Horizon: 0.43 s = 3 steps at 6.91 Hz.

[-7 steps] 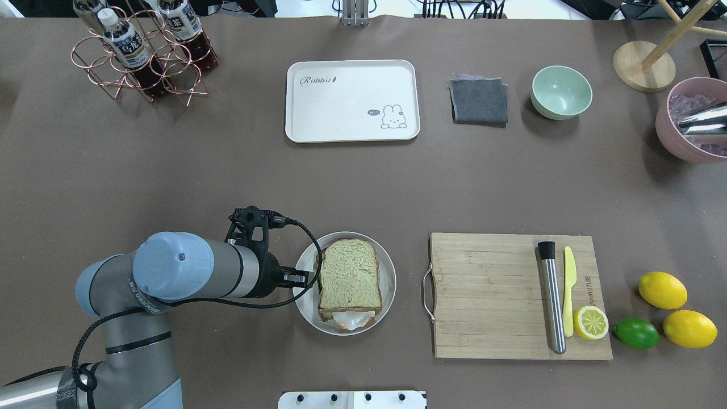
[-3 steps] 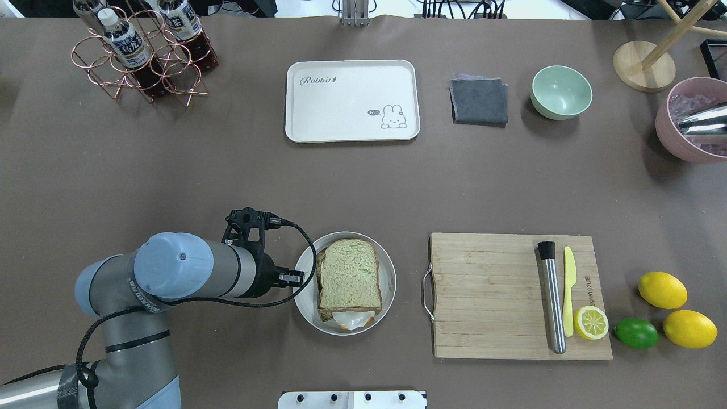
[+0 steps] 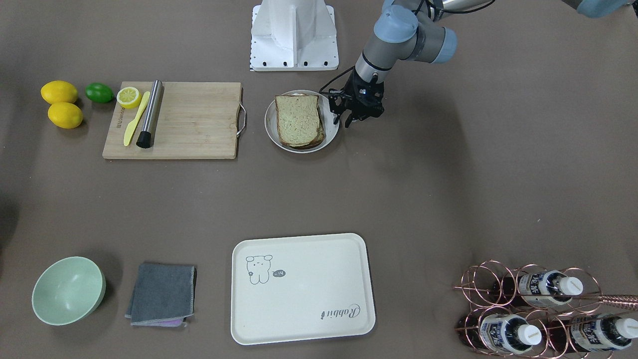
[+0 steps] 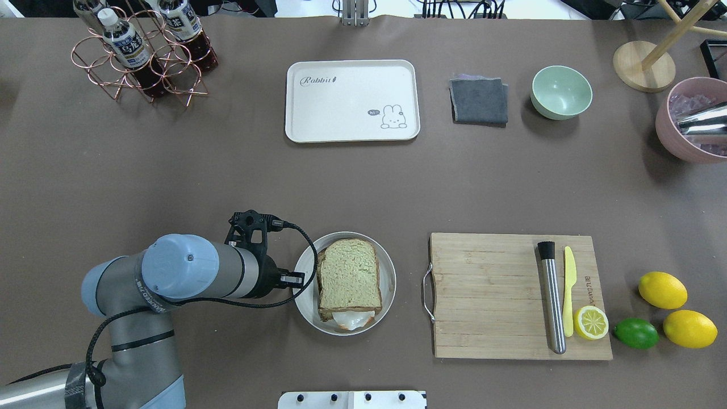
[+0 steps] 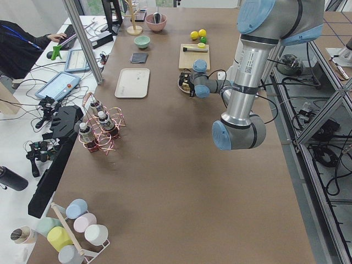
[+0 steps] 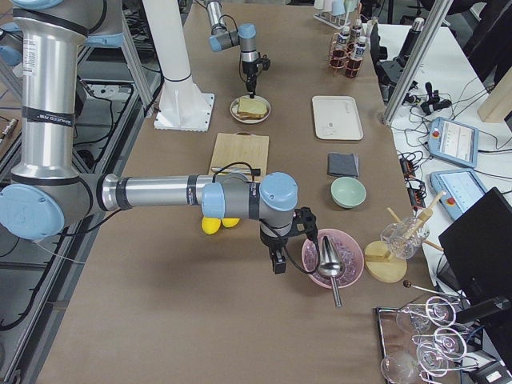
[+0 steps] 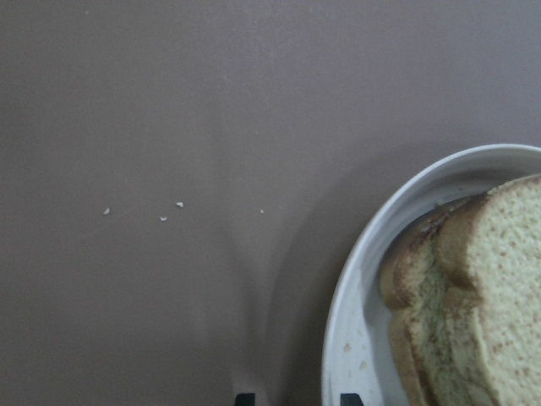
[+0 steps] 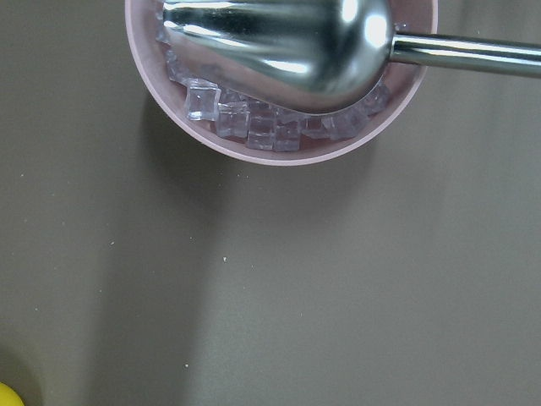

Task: Make sandwich and place on tray
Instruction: 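Grasp the rim of the white plate with the left gripper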

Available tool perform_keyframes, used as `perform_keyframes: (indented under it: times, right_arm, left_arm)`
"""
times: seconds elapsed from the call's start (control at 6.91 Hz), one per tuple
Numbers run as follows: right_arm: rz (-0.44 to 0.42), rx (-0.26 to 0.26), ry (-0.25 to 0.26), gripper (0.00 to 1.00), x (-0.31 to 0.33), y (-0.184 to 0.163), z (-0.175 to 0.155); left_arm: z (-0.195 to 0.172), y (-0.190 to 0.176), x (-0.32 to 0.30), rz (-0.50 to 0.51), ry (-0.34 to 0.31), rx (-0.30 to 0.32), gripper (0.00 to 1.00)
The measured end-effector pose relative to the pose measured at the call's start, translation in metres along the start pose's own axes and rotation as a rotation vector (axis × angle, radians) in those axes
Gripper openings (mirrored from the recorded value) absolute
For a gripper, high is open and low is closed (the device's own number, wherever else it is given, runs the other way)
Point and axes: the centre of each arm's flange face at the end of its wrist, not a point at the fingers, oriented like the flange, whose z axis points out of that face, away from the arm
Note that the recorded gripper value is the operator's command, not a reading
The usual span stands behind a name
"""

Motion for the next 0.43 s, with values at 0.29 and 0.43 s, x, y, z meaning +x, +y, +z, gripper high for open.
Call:
perform_keyframes:
  times: [0.29,0.43]
  right_arm:
    - [0.001,-0.002,0.002,1.00,0.0007,0.0005,0.0006]
    - [0.002,-0.003,0.003,1.00,0.0011,0.0007,0.0010]
  left_arm:
    - [-0.0007,-0.0005,0.0046,0.003,0.008,0.000,0.00]
    - [-0.0020,-0.0012,0.0061,0.006,0.013,0.002,0.00]
